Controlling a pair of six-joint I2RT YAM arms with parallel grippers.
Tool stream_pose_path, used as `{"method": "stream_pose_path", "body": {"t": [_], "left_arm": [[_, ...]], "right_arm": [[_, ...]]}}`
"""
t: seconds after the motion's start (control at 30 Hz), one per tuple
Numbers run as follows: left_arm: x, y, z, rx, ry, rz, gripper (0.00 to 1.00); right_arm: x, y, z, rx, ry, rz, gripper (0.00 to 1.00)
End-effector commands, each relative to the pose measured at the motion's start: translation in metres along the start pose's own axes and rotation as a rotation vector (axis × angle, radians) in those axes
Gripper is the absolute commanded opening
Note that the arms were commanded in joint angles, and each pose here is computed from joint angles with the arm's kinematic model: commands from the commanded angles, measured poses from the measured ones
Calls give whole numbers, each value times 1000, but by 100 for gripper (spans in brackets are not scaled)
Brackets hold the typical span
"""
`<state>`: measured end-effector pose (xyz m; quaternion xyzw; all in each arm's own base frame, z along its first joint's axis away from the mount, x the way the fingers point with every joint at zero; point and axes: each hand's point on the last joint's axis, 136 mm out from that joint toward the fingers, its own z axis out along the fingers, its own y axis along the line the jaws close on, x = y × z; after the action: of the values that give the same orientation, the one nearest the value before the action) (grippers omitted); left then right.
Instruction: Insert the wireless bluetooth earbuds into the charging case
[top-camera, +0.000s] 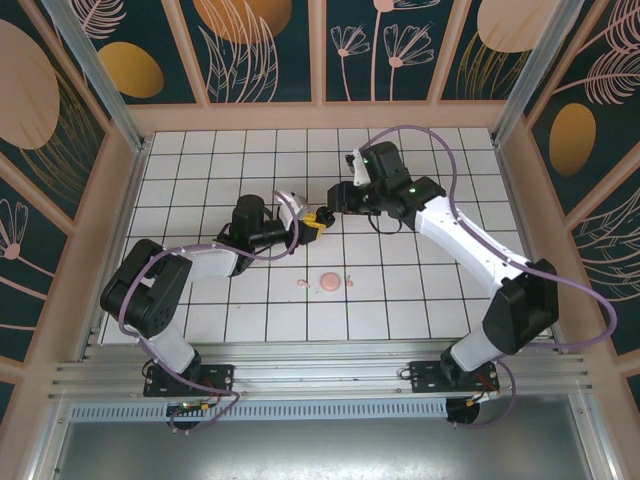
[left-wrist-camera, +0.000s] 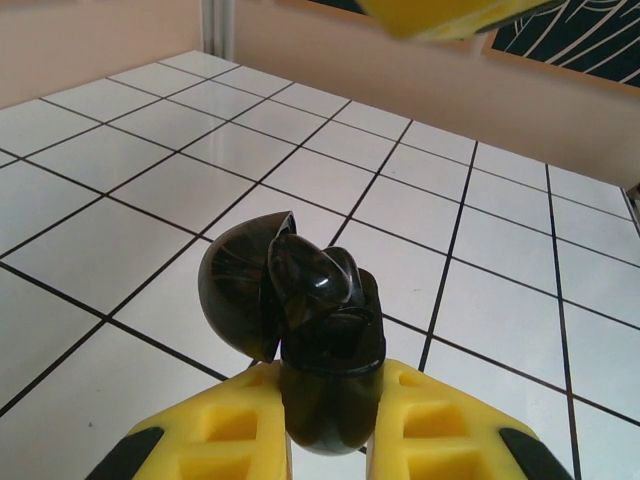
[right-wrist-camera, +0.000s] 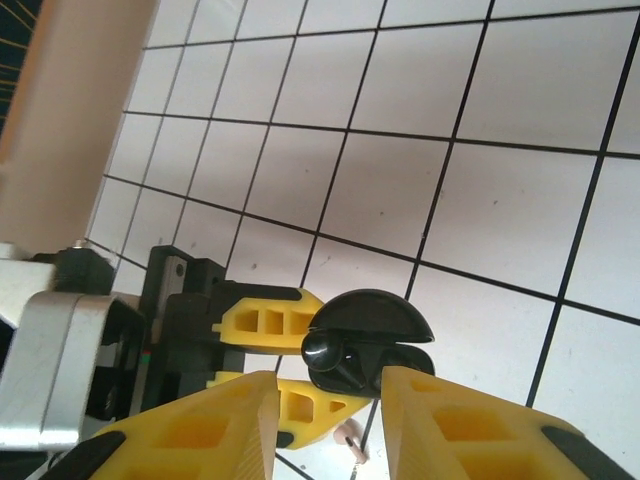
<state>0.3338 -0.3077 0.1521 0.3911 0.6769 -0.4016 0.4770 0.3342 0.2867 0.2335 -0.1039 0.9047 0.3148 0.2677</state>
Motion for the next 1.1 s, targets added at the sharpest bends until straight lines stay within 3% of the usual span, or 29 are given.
{"method": "stream_pose_path", "body": {"t": [0.0,0.43,1.07], "left_arm": [[-16,-2,-1,5,-24,49,5],[-17,-4,1,13,-24,39,5],[-19,-4,1,12,-28,31,5]], "right_arm": [[6,-2,8,64,57,-27,35],[14,4,35,113,139,-95,41],[21,1,49,144,172,-103,38]]}}
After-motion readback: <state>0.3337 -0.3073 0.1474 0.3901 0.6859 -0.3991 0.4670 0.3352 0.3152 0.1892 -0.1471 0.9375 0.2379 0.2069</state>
